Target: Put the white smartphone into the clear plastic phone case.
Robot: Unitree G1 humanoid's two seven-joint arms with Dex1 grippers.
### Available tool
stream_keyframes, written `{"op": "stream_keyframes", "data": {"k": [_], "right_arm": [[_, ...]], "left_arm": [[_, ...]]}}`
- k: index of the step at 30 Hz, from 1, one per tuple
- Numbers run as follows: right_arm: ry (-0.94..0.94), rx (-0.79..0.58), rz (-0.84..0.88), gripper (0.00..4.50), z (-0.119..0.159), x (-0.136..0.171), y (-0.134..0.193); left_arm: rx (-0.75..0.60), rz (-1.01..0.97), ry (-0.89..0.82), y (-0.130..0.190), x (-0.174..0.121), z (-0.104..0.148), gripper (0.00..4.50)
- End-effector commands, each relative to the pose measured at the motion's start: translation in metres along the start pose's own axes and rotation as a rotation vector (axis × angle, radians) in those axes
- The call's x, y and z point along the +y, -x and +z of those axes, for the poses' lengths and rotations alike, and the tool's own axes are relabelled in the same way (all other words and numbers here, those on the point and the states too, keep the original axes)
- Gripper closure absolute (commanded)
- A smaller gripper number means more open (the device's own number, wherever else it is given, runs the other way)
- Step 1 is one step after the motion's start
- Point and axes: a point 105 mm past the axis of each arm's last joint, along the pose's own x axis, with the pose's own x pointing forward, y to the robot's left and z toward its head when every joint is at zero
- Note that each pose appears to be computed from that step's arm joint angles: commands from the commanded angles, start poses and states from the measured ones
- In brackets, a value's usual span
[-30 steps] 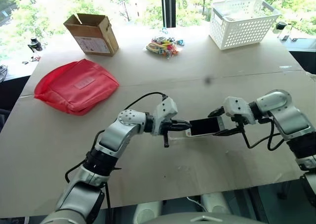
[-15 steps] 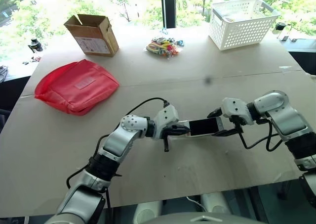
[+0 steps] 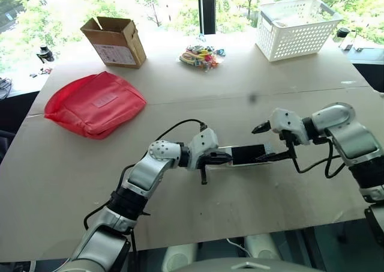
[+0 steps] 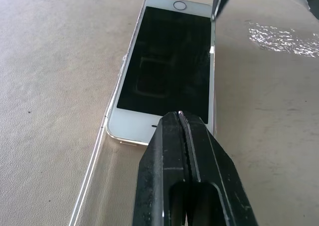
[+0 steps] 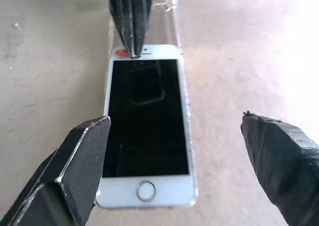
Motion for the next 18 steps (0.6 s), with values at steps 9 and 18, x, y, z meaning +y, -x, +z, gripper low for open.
{"op": "stream_keyframes", "data": {"k": [9,18], "right_arm": [[0.005,0.24,-0.021,3.6,-0.049,0.015,0.013],[0.075,0.222,-0.012,4.43,-0.027,0.013,-0.002]], "left_arm": [[0.008,-0.001,-0.065,0.001,-0.003,0.013,4.5],[0.069,0.13,-0.222,0.048,0.022,0.058,4.5]]}}
